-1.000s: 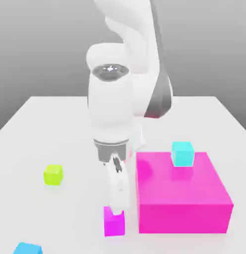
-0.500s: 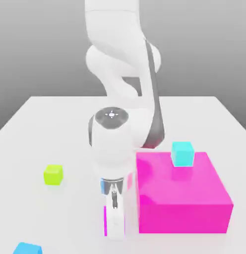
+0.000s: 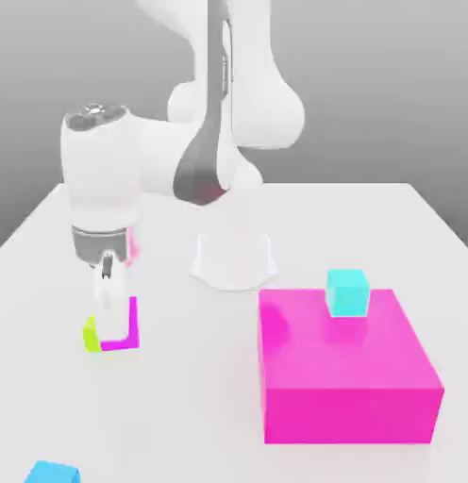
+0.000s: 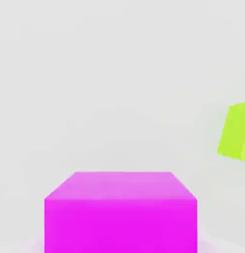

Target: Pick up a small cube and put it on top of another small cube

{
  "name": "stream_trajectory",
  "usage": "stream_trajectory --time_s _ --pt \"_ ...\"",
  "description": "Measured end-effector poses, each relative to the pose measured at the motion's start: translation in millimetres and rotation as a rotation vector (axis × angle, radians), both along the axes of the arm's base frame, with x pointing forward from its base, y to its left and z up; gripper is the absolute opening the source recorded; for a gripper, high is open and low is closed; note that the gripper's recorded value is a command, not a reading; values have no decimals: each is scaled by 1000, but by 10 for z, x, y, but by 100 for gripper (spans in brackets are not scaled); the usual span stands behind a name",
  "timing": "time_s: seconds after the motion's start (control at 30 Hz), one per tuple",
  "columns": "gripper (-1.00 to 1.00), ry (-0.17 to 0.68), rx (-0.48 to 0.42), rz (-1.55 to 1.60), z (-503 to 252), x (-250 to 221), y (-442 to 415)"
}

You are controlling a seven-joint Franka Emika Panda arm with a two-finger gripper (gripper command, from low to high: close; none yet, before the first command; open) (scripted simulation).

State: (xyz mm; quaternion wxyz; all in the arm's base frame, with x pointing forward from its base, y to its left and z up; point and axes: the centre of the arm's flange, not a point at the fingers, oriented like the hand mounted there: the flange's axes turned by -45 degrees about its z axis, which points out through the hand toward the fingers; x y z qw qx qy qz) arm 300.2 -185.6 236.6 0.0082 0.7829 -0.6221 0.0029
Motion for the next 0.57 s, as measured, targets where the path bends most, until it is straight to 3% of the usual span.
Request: stream_trajectory --time_s 0.17,0.43,0.47,0.57 --pt "-100 -4 13 68 63 -621 -340" --pt "-100 -9 19 83 -475 -706 -380" --pt "100 -8 18 82 -546 -716 -377" --pt "100 -8 18 91 -546 -697 -358"
